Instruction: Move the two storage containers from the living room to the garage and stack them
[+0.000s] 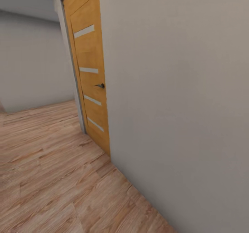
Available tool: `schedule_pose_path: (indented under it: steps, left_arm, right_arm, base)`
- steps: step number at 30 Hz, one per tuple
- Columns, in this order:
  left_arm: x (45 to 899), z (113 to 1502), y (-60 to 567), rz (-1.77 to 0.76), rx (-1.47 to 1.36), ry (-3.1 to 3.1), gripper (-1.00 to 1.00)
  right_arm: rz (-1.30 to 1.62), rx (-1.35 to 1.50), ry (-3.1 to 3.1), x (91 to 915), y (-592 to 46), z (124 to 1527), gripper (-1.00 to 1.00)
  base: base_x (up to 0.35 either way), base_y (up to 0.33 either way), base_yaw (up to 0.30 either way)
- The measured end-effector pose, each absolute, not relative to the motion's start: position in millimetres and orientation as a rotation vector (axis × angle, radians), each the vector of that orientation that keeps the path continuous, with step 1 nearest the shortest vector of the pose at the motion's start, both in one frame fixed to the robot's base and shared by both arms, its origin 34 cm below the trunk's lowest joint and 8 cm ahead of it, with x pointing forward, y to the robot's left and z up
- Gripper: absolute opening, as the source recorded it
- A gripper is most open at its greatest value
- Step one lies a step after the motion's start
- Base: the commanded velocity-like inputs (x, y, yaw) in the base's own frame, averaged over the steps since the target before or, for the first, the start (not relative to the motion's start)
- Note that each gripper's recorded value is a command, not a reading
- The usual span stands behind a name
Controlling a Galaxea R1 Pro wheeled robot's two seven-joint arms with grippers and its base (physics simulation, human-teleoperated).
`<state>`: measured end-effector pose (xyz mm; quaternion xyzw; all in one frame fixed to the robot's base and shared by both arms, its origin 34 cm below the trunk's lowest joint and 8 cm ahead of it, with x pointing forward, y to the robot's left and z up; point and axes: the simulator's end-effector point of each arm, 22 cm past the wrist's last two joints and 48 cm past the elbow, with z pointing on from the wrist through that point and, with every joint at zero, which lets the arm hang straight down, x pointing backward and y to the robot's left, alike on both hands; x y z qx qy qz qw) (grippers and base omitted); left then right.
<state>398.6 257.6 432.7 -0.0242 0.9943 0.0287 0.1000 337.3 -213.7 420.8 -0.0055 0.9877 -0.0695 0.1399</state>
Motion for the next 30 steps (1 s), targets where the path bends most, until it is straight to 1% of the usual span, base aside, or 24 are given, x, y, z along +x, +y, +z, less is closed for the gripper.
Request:
schedule_pose_path:
  steps: [7, 25, 30]
  left_arm:
    - [398.6, 432.7, 257.4, 0.085, -0.071, 2.939, 1.00]
    - [398.6, 432.7, 257.0, 0.084, -0.071, 2.939, 1.00]
    - [398.6, 432.7, 257.8, 0.085, -0.071, 2.939, 1.00]
  right_arm:
    - [-0.200, -0.016, 2.854, 337.3, -213.5, 420.8, 1.00]
    - [-0.195, -0.026, 2.859, 336.2, -211.0, 420.6, 1.00]
    - [-0.197, -0.029, 2.859, 336.5, -211.9, 420.5, 1.00]
  base:
    - [0.291, 0.000, 0.237]
    - [0.291, 0.000, 0.010]
    - [0.245, 0.000, 0.156]
